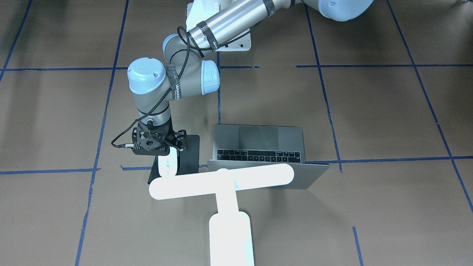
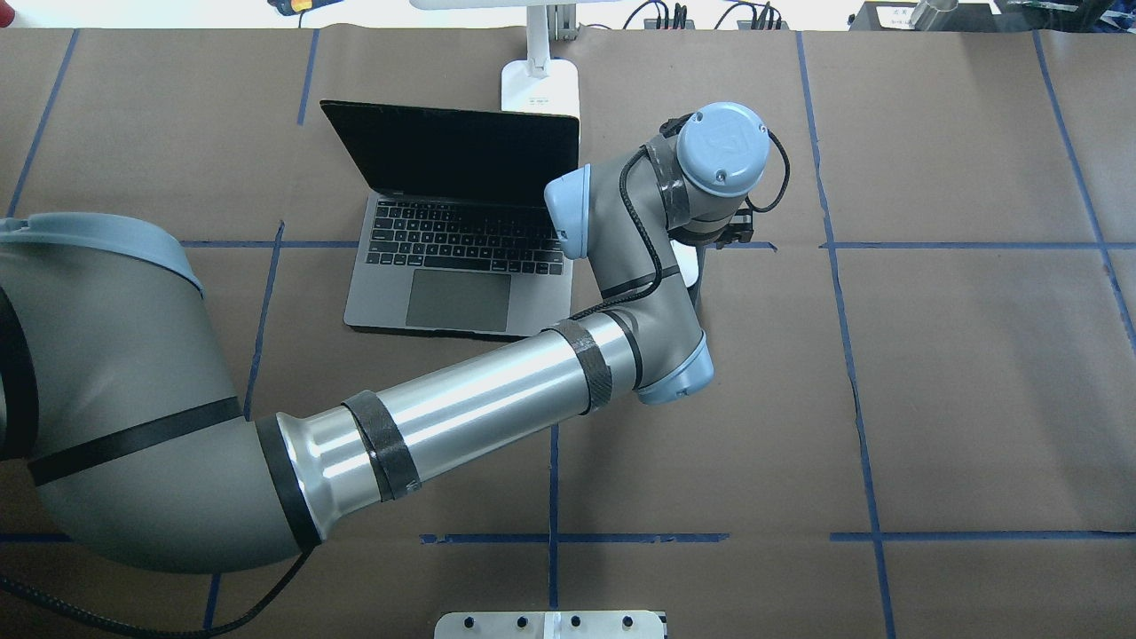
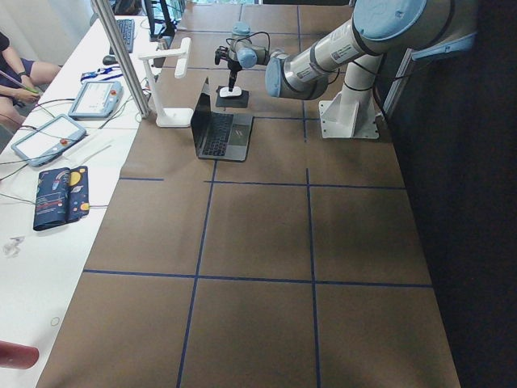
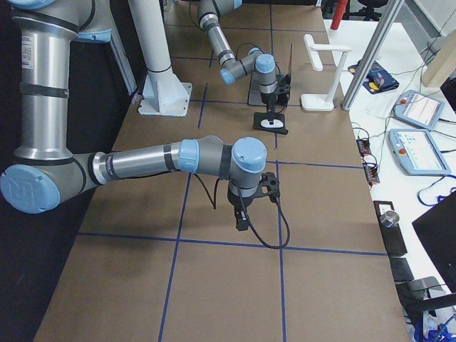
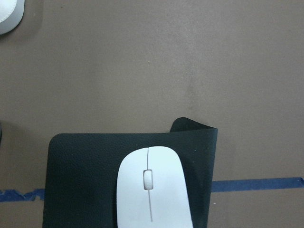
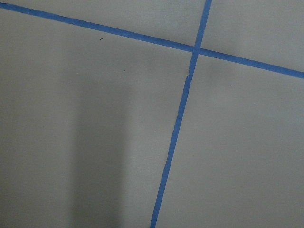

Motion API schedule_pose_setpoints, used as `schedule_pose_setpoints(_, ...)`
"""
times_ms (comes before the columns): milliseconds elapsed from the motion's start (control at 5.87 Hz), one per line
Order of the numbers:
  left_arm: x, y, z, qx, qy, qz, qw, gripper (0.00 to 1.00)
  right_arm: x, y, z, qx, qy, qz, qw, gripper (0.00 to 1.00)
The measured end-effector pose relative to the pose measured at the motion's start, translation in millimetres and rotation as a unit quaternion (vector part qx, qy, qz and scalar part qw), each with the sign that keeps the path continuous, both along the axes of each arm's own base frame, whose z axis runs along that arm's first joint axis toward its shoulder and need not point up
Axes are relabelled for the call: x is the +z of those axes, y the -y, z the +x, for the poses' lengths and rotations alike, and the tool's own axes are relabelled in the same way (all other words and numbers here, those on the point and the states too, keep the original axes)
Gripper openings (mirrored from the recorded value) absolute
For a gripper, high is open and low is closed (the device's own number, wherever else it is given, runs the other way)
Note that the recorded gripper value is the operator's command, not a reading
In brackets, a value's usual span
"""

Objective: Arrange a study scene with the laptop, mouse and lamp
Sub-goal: 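Carry the white mouse with the left gripper over the mouse pad, then set the mouse on the pad, open and withdraw the left gripper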

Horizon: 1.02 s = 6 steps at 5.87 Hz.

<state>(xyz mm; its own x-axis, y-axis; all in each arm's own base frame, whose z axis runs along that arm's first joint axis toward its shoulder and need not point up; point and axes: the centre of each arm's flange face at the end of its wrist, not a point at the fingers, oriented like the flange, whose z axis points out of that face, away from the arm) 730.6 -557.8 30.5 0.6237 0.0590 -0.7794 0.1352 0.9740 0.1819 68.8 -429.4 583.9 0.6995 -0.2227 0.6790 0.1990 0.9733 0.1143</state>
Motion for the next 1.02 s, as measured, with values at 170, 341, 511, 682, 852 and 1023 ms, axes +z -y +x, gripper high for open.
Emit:
schedule_pose_setpoints(170,-8.7,8.1,-13.0,0.014,-0.012,-0.005,0.9998,1.0,-0.2,0.1,-0.4,0.0,0.003,0.0,1.0,1.0)
schedule_pose_setpoints(341,-14.1,13.6,-24.7,0.023,-0.013,-0.01,0.9996,1.0,-0.7,0.4,-0.6,0.0,0.005,0.0,1.0,1.0)
schedule_pose_setpoints(511,-10.8,13.0,-39.1,0.031,-0.006,-0.013,0.9994,1.0,-1.1,0.6,-0.7,0.0,0.005,0.001,1.0,1.0)
schedule_pose_setpoints(682,5.5,3.6,-64.4,0.036,-0.002,-0.013,0.9993,1.0,-1.9,0.8,-0.7,0.0,0.005,0.002,1.0,1.0)
schedule_pose_setpoints(852,29.7,-11.6,-101.7,0.049,0.008,-0.002,0.9988,1.0,-2.7,0.8,-0.7,0.001,0.005,0.002,1.0,1.0)
schedule_pose_setpoints(1023,59.9,-26.3,-142.1,0.065,0.018,0.019,0.9976,1.0,-3.1,0.8,-0.7,0.001,0.005,0.003,1.0,1.0)
